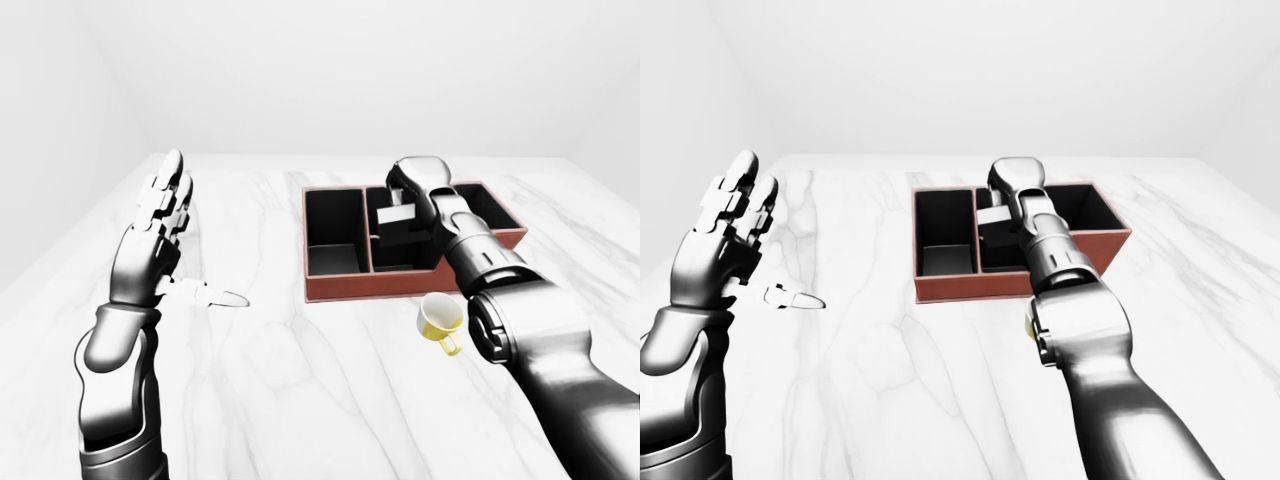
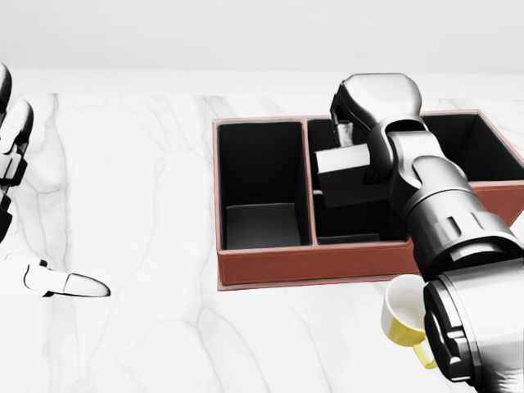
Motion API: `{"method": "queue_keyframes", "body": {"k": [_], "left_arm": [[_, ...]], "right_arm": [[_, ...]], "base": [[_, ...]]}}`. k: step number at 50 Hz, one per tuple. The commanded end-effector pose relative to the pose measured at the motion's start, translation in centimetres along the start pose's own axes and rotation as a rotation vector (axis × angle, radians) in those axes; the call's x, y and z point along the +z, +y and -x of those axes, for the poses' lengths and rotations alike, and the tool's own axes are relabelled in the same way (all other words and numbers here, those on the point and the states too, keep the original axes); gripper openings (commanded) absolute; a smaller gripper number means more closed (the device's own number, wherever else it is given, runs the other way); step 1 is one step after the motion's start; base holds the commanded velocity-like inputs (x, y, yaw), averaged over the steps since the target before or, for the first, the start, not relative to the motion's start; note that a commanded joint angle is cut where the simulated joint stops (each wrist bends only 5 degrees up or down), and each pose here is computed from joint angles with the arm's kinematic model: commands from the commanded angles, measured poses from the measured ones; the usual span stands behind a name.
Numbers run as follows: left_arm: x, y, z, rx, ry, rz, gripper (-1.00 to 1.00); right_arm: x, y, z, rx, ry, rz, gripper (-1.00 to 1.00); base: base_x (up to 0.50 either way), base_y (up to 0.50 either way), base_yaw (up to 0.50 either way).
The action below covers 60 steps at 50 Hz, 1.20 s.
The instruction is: Pick up the book and place it in the caddy.
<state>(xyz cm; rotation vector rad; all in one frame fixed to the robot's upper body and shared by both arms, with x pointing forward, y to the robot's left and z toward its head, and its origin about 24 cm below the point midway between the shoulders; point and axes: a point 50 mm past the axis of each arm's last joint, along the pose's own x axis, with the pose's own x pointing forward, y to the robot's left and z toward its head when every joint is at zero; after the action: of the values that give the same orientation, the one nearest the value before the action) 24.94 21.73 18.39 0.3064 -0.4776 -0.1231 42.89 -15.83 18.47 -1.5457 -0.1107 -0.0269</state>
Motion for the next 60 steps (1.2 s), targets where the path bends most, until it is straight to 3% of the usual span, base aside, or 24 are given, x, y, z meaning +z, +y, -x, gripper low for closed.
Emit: {"method": "queue_keyframes", "body": {"k": [1,21,54,55,56,60], "left_arm": [[-0.1,0.2,0.2,0.006,0.005,-0.001,1.0],[-1.5,0.4,-0.2,0.018,0.058,0.017,1.0],[-1.9,0.5,0.2,0.028,0.081,0.012,1.0],[-1.9,0.6,0.2,0.029,0.081,0.013,1.0],[-1.9,0.6,0.2,0.029,0.082,0.013,1.0],[-2.0,0.5,0.2,0.03,0.086,0.017,1.0]], "right_arm": [[0.2,-0.3,0.0,-0.049,-0.005,-0.003,-1.0],[0.2,0.8,0.3,-0.04,-0.008,0.022,-1.0],[-0.5,2.0,0.7,-0.032,0.03,0.042,-1.0],[-0.6,2.0,0.7,-0.036,0.033,0.052,-0.21],[-0.5,1.9,0.7,-0.038,0.027,0.048,1.0],[-0.5,1.9,0.7,-0.045,0.02,0.054,1.0]], "base": [[0.0,0.0,0.0],[0.0,0.0,0.0],[0.0,0.0,0.0],[0.0,0.0,0.0],[0.0,0.0,0.0],[0.0,0.0,0.0]]}}
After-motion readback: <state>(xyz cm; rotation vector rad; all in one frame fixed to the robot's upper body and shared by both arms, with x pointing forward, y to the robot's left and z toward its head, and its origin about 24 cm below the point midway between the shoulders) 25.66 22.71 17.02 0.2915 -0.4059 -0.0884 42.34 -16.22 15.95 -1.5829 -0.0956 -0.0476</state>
